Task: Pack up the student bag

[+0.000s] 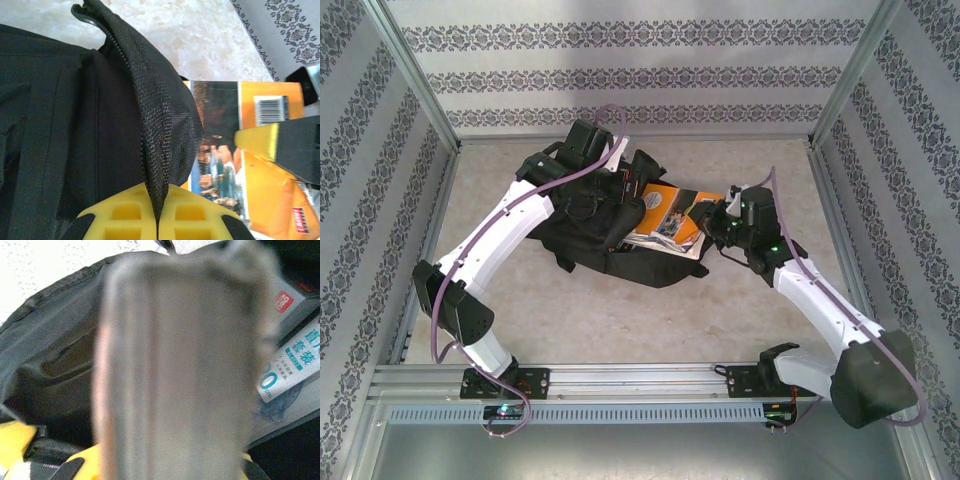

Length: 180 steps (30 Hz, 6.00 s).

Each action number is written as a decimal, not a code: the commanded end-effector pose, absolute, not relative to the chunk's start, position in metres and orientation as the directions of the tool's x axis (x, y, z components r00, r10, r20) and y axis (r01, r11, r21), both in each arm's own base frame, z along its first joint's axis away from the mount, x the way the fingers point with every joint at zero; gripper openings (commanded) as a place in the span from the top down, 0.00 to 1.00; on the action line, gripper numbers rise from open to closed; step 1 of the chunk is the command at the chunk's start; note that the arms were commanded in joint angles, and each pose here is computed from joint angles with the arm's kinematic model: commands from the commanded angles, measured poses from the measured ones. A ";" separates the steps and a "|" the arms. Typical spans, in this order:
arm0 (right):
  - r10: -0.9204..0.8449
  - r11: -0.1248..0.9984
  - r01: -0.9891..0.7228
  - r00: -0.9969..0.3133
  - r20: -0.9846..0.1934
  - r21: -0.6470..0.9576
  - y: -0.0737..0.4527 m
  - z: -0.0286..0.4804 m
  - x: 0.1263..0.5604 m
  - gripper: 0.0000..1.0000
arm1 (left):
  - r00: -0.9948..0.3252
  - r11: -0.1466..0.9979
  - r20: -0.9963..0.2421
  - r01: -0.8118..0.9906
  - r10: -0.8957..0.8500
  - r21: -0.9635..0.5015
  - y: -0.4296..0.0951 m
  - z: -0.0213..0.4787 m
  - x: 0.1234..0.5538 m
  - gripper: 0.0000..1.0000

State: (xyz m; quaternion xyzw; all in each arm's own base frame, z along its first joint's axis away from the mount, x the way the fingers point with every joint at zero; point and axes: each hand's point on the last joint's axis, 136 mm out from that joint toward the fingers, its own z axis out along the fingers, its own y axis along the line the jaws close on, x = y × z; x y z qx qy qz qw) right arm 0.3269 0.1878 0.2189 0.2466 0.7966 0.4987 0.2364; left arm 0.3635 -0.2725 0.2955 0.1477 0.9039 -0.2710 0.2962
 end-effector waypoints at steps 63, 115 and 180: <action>-0.321 0.766 -0.611 -0.634 -0.704 0.201 0.215 0.176 0.282 0.81 | -0.864 0.720 -0.499 0.389 0.069 -0.575 -0.327 0.242 0.389 0.98; -0.289 0.628 -0.778 -0.273 -0.917 0.034 0.246 0.237 0.216 0.70 | -0.934 0.586 -0.355 0.265 -0.043 -0.766 -0.326 0.222 0.366 0.39; -0.409 0.699 -0.671 -0.090 -0.908 -0.248 0.301 0.167 0.236 1.00 | -0.790 0.587 -0.290 -0.107 -0.540 -0.803 -0.136 0.195 0.288 0.27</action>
